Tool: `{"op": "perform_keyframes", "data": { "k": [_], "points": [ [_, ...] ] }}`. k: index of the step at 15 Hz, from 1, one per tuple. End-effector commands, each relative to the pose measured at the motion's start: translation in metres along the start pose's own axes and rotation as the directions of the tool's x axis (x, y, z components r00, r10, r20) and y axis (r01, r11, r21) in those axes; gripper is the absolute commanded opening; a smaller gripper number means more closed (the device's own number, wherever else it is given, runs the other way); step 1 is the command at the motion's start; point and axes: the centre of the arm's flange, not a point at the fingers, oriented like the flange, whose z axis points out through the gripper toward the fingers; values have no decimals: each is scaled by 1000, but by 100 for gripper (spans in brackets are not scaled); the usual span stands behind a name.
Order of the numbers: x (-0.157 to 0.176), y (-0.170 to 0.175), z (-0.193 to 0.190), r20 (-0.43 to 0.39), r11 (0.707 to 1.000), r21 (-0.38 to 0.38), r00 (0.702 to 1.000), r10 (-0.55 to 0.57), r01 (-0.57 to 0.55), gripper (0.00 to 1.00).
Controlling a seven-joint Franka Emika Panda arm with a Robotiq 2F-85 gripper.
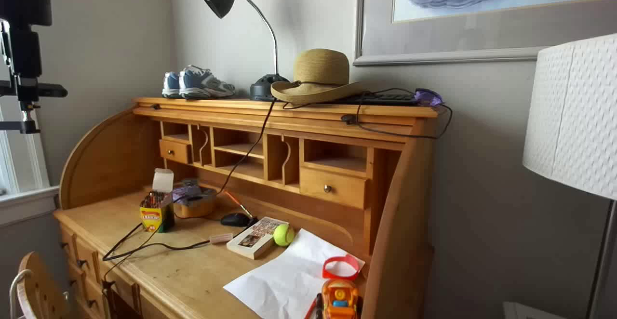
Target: Put the green ball in the right top compartment
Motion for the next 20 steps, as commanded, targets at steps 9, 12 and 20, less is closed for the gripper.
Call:
{"op": "perform_keyframes", "data": {
  "k": [9, 12, 20],
  "points": [
    [46, 28, 34, 62, 991, -103, 995, -81, 87, 100],
    [67, 50, 57, 144, 967, -187, 979, -146, 172, 100],
    [119, 65, 90, 88, 970, -230, 994, -65, 83, 100]
  ]
}}
